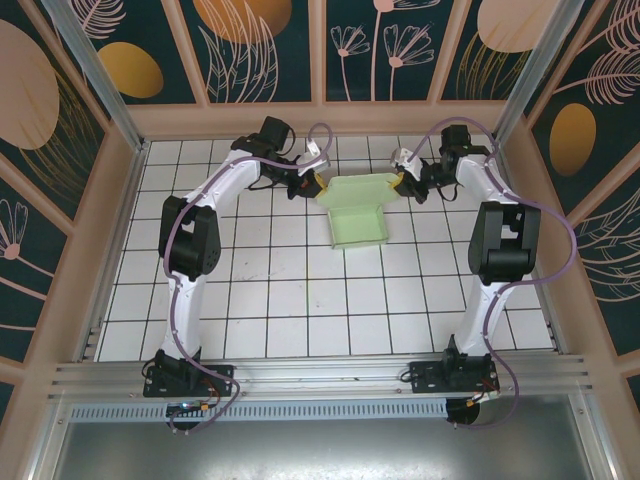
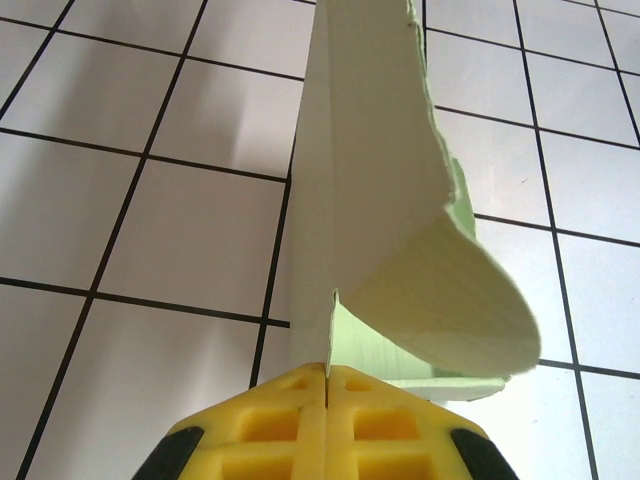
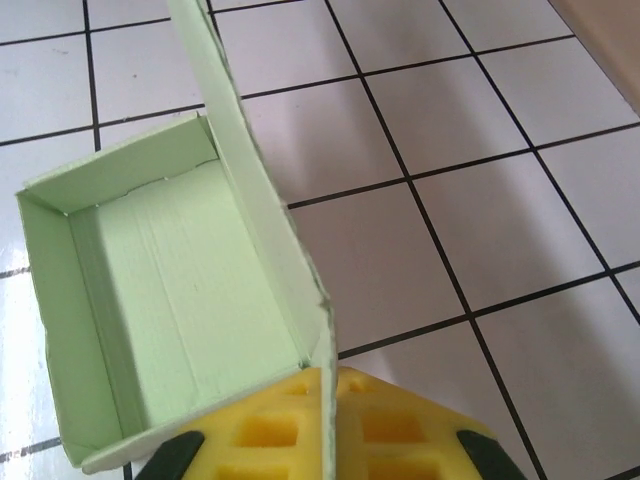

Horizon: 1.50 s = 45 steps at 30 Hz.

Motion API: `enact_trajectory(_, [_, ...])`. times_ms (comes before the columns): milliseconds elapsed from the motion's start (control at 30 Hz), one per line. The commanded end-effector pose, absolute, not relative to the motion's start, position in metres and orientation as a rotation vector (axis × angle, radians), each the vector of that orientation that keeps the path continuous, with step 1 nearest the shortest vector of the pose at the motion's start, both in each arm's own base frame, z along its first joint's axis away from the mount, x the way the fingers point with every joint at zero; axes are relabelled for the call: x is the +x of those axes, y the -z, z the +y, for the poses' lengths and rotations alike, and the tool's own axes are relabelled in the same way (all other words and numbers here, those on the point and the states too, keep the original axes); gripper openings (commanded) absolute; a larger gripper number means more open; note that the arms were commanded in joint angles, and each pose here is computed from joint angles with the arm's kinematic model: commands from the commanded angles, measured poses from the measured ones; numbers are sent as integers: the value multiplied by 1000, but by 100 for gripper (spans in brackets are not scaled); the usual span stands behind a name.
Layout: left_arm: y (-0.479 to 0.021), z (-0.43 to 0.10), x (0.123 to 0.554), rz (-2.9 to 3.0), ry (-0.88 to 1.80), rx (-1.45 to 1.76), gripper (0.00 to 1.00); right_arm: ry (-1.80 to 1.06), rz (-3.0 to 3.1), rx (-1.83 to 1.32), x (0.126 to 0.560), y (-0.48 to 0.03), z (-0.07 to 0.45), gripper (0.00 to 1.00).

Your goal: Fold the paper box

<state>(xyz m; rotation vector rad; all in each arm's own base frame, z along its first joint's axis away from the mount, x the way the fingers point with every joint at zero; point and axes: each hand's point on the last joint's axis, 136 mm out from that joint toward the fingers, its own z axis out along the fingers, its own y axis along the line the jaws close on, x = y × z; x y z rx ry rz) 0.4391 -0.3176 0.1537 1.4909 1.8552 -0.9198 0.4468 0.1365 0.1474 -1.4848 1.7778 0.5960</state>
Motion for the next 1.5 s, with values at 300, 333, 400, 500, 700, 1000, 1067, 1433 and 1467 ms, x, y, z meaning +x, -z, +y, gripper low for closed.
enact_trajectory(300, [-164, -322, 481, 1967, 856, 1183, 0, -550, 1895, -1221, 441, -174, 145, 0])
enact_trajectory(333, [-164, -321, 490, 1990, 837, 1123, 0, -540, 1929, -1149, 444, -174, 144, 0])
enact_trajectory(400, [-167, -322, 501, 2009, 840, 1031, 0, -490, 1984, -1040, 447, -174, 141, 0])
enact_trajectory(500, [-168, -325, 505, 2021, 880, 948, 0, -429, 2069, -877, 452, -174, 140, 0])
enact_trajectory(700, [-171, -322, 509, 2029, 916, 798, 0, -368, 2128, -599, 460, -190, 139, 0])
enact_trajectory(1000, [-158, -320, 517, 2119, 912, 558, 0, -404, 2117, -113, 460, -206, 115, 0])
enact_trajectory(1067, [-158, -326, 516, 2128, 903, 536, 0, -386, 2113, -41, 458, -206, 113, 0])
enact_trajectory(1433, [-166, -353, 515, 2112, 940, 356, 0, -302, 2043, 248, 463, -201, 117, 0])
enact_trajectory(1467, [-167, -355, 515, 2107, 948, 345, 0, -313, 2032, 275, 463, -201, 118, 0])
